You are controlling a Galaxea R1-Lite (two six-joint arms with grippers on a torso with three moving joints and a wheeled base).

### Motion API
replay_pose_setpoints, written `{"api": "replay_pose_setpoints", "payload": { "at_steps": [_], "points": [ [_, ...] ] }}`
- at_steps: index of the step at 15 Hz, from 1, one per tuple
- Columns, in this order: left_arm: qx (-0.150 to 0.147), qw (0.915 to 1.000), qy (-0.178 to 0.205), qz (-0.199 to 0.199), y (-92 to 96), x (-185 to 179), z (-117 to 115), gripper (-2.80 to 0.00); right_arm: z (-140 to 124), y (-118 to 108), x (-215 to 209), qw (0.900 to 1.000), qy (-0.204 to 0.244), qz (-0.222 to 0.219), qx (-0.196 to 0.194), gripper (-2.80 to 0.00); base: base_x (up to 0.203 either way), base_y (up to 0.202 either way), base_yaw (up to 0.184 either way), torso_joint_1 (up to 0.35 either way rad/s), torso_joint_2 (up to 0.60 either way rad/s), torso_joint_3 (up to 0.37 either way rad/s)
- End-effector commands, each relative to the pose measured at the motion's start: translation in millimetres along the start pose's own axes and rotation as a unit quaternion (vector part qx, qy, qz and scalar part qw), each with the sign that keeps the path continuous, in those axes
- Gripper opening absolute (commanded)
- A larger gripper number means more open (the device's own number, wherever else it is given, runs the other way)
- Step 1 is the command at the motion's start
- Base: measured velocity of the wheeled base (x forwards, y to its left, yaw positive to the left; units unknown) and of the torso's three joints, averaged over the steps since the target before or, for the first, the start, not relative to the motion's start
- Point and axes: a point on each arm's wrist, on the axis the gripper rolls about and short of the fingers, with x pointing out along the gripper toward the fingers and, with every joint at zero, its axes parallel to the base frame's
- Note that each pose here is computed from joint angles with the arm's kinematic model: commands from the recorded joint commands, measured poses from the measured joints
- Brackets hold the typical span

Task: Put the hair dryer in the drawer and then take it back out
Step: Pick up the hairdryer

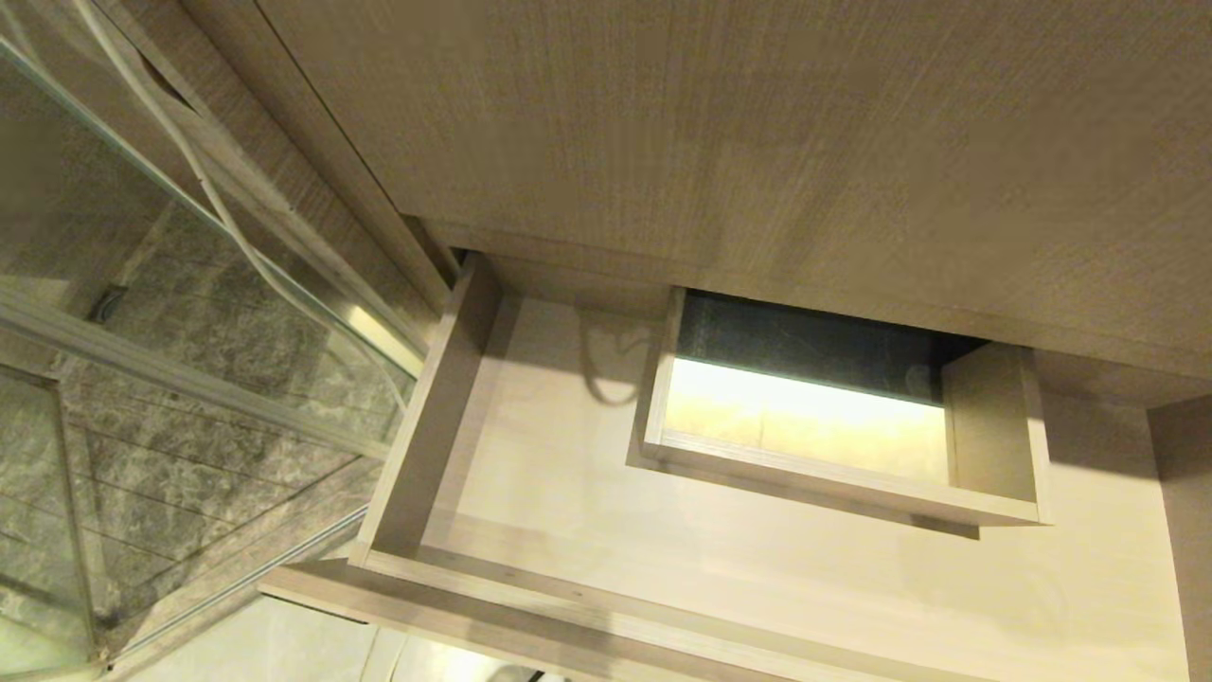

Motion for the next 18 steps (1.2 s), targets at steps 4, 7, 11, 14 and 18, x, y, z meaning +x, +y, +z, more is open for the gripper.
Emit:
{"api": "replay_pose_setpoints", "payload": {
  "at_steps": [4, 7, 11, 14, 18],
  "points": [
    [0.0, 1.0, 0.0, 0.0, 0.0, 0.0, 0.0, -2.8, -4.4, 0.0, 2.1, 0.998, -0.057, -0.006, -0.002, -2.8, 0.0, 0.0, 0.0, 0.0, 0.0, 0.0],
    [0.0, 1.0, 0.001, 0.0, 0.0, 0.1, -0.4, -2.8, -4.3, -0.2, 2.6, 0.998, -0.066, -0.01, 0.005, -2.8, 0.0, 0.0, 0.0, 0.0, 0.0, 0.0],
    [0.0, 1.0, 0.001, 0.0, 0.0, 0.1, -0.4, -2.8, -5.0, -0.2, 3.0, 0.998, -0.066, -0.01, -0.002, -2.8, 0.0, 0.0, 0.0, 0.0, 0.0, 0.0],
    [0.0, 1.0, 0.001, 0.0, 0.0, 0.1, -0.4, -2.8, -4.9, -0.2, 3.0, 0.998, -0.066, -0.01, 0.005, -2.8, 0.0, 0.0, 0.0, 0.0, 0.0, 0.0],
    [0.0, 1.0, 0.001, 0.0, 0.0, 0.1, -0.4, -2.8, -4.8, -0.2, 3.0, 0.998, -0.067, -0.009, 0.004, -2.8, 0.0, 0.0, 0.0, 0.0, 0.0, 0.0]
  ]
}}
